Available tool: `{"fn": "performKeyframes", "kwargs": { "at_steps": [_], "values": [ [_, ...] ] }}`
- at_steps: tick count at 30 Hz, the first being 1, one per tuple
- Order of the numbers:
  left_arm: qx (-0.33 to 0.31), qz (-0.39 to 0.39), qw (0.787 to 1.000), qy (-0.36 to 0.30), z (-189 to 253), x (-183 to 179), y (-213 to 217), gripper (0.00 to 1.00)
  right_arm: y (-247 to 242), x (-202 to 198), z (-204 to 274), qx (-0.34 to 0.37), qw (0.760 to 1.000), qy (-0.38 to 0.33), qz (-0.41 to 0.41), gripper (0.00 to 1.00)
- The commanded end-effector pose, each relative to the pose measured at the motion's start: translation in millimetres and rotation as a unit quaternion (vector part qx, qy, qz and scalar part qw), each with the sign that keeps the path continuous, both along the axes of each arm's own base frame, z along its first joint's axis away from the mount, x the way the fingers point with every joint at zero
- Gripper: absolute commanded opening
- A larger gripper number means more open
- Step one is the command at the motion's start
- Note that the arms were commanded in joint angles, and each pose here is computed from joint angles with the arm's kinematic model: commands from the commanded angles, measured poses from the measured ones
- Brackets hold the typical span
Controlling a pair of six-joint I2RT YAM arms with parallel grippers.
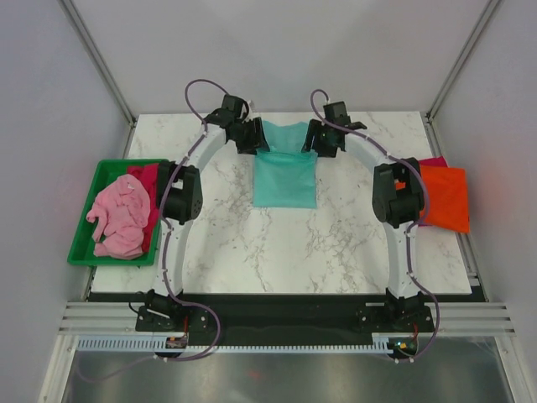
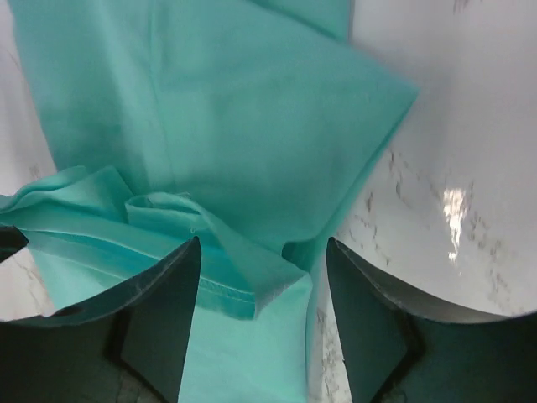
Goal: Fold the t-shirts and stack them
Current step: Fold the tshirt
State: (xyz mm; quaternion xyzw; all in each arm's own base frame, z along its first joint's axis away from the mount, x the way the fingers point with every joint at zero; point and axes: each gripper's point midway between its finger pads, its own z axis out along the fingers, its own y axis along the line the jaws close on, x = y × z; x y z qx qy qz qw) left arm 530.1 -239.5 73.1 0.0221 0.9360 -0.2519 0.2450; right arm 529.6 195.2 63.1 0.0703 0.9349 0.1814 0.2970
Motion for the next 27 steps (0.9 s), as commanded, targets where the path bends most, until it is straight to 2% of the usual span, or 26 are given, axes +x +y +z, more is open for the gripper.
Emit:
{"fn": "performKeyframes", "kwargs": {
  "at_steps": [1,2,4,5,7,9,10,12,13,14,15,17,20,22,23,24,27],
  "values": [
    [-0.057,0.004,0.997,-0.051,49,34,3,0.63,-9,40,38,0.019,0.999,-0.043,-0.011,0.7],
    [-0.078,0.011,0.994,-0.07,71,45,2,0.67,-9,60,59,0.027,0.997,-0.069,-0.017,0.76],
    [-0.103,0.024,0.991,-0.079,87,56,13,0.76,-20,72,75,0.039,0.996,-0.076,-0.031,0.83],
    [-0.119,0.034,0.989,-0.084,102,60,16,0.77,-21,82,97,0.055,0.993,-0.097,-0.036,0.87],
    [-0.13,0.04,0.985,-0.102,128,60,25,0.85,-25,82,113,0.067,0.991,-0.107,-0.035,0.9],
    [-0.114,0.037,0.987,-0.109,134,52,31,0.9,-26,64,123,0.066,0.992,-0.105,-0.028,0.94],
    [-0.111,0.037,0.985,-0.124,153,44,35,0.92,-24,59,127,0.071,0.991,-0.114,-0.022,0.95],
    [-0.092,0.046,0.99,-0.096,136,25,43,0.92,-27,20,113,0.075,0.993,-0.088,-0.023,0.97],
    [-0.084,0.05,0.992,-0.086,130,16,46,0.91,-23,13,116,0.084,0.991,-0.104,-0.02,0.97],
    [-0.073,0.056,0.993,-0.067,124,-6,52,0.91,-25,-19,101,0.088,0.993,-0.082,-0.017,0.98],
    [-0.063,0.065,0.994,-0.059,116,-15,57,0.89,-22,-31,120,0.102,0.989,-0.105,-0.014,0.98],
    [-0.052,0.075,0.995,-0.03,95,-51,64,0.89,-17,-69,80,0.109,0.992,-0.058,-0.004,0.98],
    [-0.069,0.066,0.995,-0.017,76,-99,61,0.88,-4,-111,55,0.112,0.993,-0.025,0.017,0.98],
    [-0.075,0.06,0.995,-0.008,62,-121,58,0.88,7,-129,48,0.113,0.993,-0.019,0.03,0.98],
    [-0.07,0.061,0.996,0.017,41,-142,60,0.88,9,-144,31,0.112,0.993,0.0,0.032,0.94],
    [-0.074,0.059,0.996,0.004,44,-147,59,0.88,13,-151,25,0.11,0.993,0.004,0.035,0.93],
    [-0.073,0.065,0.995,0.023,21,-167,61,0.87,16,-161,9,0.112,0.993,0.012,0.031,0.86]
  ]
}}
